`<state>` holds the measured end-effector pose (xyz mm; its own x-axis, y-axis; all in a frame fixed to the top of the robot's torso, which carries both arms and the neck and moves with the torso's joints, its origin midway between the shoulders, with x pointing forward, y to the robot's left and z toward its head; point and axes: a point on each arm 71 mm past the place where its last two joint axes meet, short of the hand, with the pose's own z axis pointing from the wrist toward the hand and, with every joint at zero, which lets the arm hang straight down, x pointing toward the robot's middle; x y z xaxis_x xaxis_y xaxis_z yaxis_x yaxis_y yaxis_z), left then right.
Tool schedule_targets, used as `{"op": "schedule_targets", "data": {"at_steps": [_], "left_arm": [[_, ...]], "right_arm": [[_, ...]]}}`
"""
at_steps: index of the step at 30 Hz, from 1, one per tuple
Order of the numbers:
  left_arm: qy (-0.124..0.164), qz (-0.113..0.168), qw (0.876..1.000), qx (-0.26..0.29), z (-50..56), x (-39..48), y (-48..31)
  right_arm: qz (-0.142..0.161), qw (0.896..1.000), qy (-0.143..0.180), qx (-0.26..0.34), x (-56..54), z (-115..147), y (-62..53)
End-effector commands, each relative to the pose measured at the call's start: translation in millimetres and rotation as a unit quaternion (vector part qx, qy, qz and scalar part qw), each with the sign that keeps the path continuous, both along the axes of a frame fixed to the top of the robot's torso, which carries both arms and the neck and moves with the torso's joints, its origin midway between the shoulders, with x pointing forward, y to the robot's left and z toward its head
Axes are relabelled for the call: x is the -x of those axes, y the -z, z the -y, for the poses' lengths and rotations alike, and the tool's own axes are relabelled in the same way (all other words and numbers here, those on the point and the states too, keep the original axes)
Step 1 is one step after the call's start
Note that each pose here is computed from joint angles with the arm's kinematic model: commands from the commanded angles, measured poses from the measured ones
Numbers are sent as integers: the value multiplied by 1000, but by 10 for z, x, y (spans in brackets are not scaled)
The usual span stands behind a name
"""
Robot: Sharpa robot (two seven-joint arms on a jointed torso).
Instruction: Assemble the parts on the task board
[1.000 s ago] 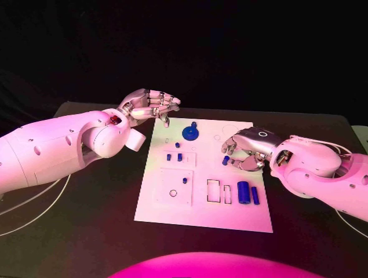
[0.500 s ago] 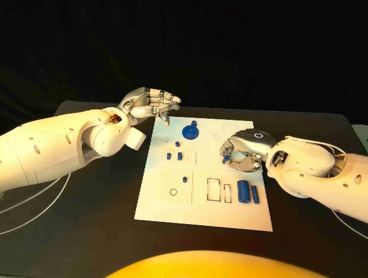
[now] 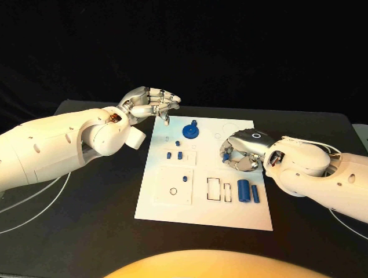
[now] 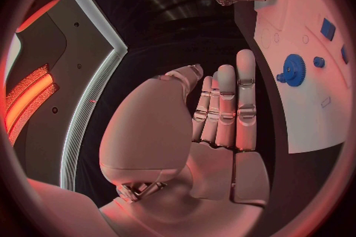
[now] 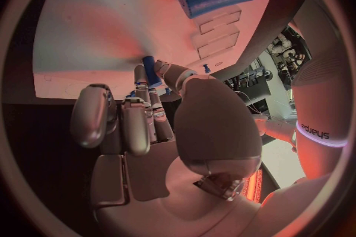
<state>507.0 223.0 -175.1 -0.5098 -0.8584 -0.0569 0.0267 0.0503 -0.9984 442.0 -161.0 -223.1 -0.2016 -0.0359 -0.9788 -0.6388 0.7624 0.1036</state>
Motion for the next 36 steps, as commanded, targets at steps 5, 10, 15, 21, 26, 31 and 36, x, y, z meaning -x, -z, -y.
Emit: {"op": "schedule_targets", "data": {"at_steps": [5, 10, 15, 21, 26, 31, 36], "left_arm": [[7, -1, 1000, 6, 21, 7, -8], [7, -1, 1000, 6, 19, 6, -8], [7, -1, 1000, 6, 19, 4, -7], [7, -2, 1000, 6, 19, -2, -3], [7, -3, 1000, 6, 19, -7, 1], [8, -3, 1000, 6, 30, -11, 4], [9, -3, 1000, 7, 46, -14, 6]], "right_arm": [[19, 1000, 3, 7, 3, 3, 9], [30, 999, 0, -9, 44, -5, -35], [38, 999, 1, -30, 83, 12, -131], [43, 997, 4, -67, 142, 37, -326], [43, 994, -14, -102, 262, -56, -474], [30, 991, -42, -122, 375, -273, -481], [12, 988, -79, -134, 506, -567, -376]]}}
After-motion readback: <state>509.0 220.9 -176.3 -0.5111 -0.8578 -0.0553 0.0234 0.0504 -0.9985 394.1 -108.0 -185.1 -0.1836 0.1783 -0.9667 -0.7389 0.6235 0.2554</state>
